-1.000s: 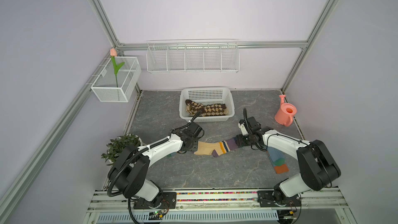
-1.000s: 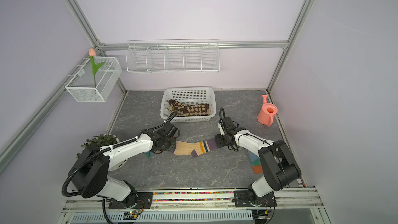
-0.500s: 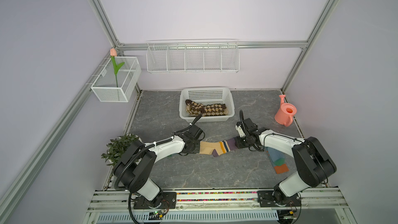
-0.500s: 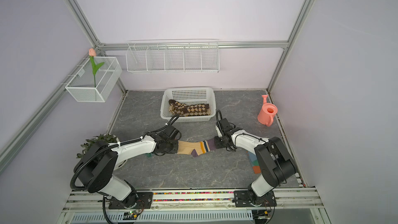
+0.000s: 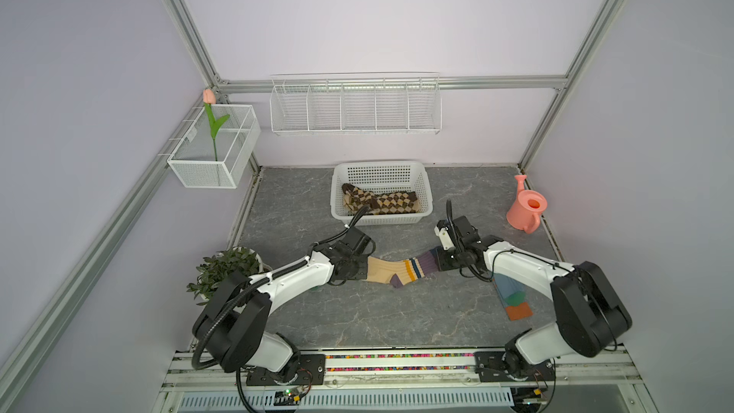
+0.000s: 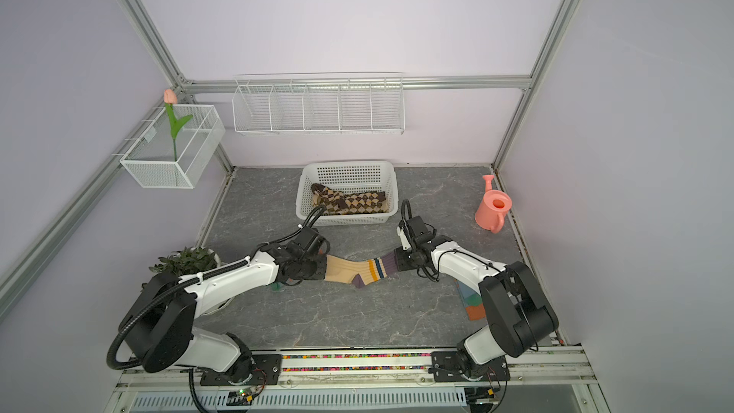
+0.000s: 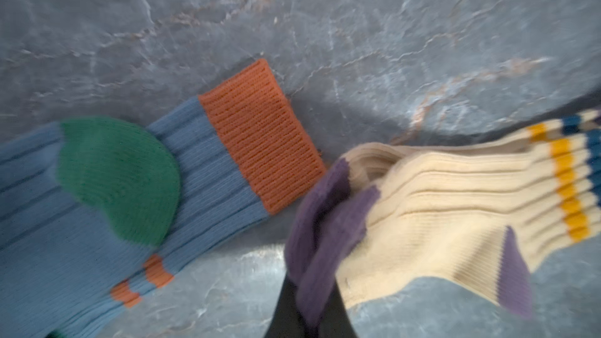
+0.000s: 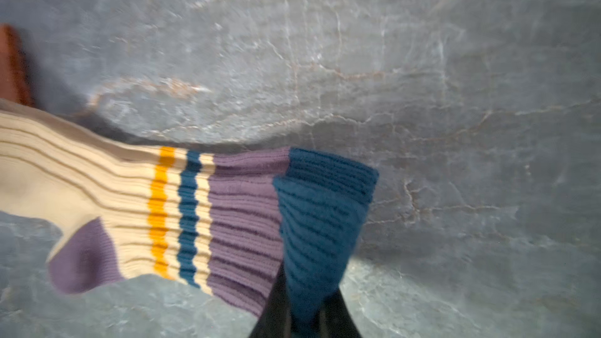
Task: Place the socks together as a pair
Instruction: Pick up a pair of socks from the center of the board, then place a pair of socks in the bin.
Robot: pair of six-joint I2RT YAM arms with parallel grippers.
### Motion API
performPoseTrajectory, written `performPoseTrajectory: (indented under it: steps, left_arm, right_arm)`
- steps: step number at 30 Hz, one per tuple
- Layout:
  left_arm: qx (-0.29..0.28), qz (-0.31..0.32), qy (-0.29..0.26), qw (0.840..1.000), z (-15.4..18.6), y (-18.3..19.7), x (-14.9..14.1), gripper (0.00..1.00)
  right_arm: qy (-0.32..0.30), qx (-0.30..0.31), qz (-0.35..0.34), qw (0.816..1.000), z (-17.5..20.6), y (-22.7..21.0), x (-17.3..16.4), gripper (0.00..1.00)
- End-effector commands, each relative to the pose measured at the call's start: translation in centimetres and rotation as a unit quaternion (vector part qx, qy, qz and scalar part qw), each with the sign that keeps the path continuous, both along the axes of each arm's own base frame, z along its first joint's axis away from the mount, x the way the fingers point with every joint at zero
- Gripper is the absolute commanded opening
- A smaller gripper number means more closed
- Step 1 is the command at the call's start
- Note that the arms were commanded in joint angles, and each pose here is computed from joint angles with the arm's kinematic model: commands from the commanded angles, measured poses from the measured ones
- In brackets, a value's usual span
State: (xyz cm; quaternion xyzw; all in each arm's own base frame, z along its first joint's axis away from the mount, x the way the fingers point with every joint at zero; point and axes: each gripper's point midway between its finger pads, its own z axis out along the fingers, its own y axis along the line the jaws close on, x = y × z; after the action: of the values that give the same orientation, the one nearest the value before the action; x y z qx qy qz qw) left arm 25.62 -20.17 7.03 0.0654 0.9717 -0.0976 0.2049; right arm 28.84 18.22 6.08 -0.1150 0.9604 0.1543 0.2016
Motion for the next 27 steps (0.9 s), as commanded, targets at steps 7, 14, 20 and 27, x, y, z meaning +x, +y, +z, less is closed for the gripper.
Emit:
performPoseTrajectory:
  steps: [7,14,20,27]
  left_arm:
    - [-0.017,-0.013,-0.083,0.996,9.6,-1.1,3.1,0.0]
    - [-0.043,-0.007,-0.167,0.985,17.3,-1.5,7.9,0.0]
    - [-0.044,0.0,-0.192,0.98,21.4,-0.6,12.6,0.0]
    - [-0.034,0.024,-0.187,0.981,20.9,0.8,17.8,0.0]
  right_arm:
    - [-0.088,0.072,0.033,0.993,10.9,2.4,1.4,0.09]
    - [-0.141,0.086,0.059,0.984,18.0,4.2,5.7,0.09]
    - [-0.159,0.123,0.067,0.977,21.4,5.5,10.2,0.09]
    - [-0.149,0.133,0.072,0.977,20.5,7.4,15.4,0.09]
